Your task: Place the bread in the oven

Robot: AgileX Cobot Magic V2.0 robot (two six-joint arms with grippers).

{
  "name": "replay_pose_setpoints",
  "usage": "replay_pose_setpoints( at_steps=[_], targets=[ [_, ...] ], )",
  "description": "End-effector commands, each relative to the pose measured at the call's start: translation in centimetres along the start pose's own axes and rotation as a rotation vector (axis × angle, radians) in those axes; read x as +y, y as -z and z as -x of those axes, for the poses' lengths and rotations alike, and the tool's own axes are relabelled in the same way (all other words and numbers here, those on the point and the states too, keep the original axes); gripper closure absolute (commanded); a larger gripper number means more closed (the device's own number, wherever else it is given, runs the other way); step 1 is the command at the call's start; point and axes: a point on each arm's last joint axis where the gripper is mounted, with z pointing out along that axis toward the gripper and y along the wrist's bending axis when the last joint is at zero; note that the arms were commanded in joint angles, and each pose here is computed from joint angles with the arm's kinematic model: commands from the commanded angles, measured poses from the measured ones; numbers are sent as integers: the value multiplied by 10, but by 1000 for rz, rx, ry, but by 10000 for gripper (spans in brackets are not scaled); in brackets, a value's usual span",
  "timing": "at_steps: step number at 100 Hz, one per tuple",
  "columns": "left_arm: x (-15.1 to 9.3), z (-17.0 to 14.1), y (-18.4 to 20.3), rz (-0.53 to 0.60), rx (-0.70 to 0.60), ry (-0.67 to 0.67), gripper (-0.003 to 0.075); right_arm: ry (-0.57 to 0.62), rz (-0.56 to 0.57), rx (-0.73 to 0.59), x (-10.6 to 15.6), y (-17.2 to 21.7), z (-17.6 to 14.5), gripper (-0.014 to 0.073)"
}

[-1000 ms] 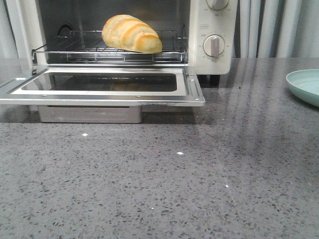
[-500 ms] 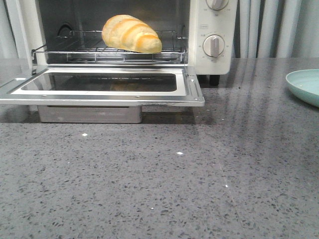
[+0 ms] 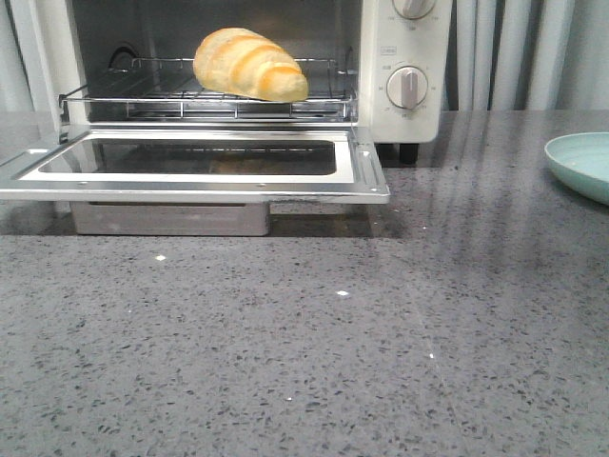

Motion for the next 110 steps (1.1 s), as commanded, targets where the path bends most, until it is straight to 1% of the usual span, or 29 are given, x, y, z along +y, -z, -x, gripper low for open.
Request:
replay_pose_setpoints(
  at_steps=[1,9,16,55,70,110],
  targets=[
    [0,15,6,-6,-120,17,742,-29,-37,-77,-14,32,-1,573],
    [-1,13,6,-19,-103,72,742,-34,-38,-69,-16,38,-4,638],
    [-2,13,6,-23,-101,90,741,-40,-40,-82,-19,44,-6,660],
    [-2,13,6,-23,-101,90,741,-62,-45,-118,-26,68,-14,660],
    [-2,13,6,-23,-101,90,741,-64,-41,-81,-26,68,-18,663],
    [-2,13,6,-23,-101,90,741,-63,-51,-79,-27,68,-18,663]
  ],
)
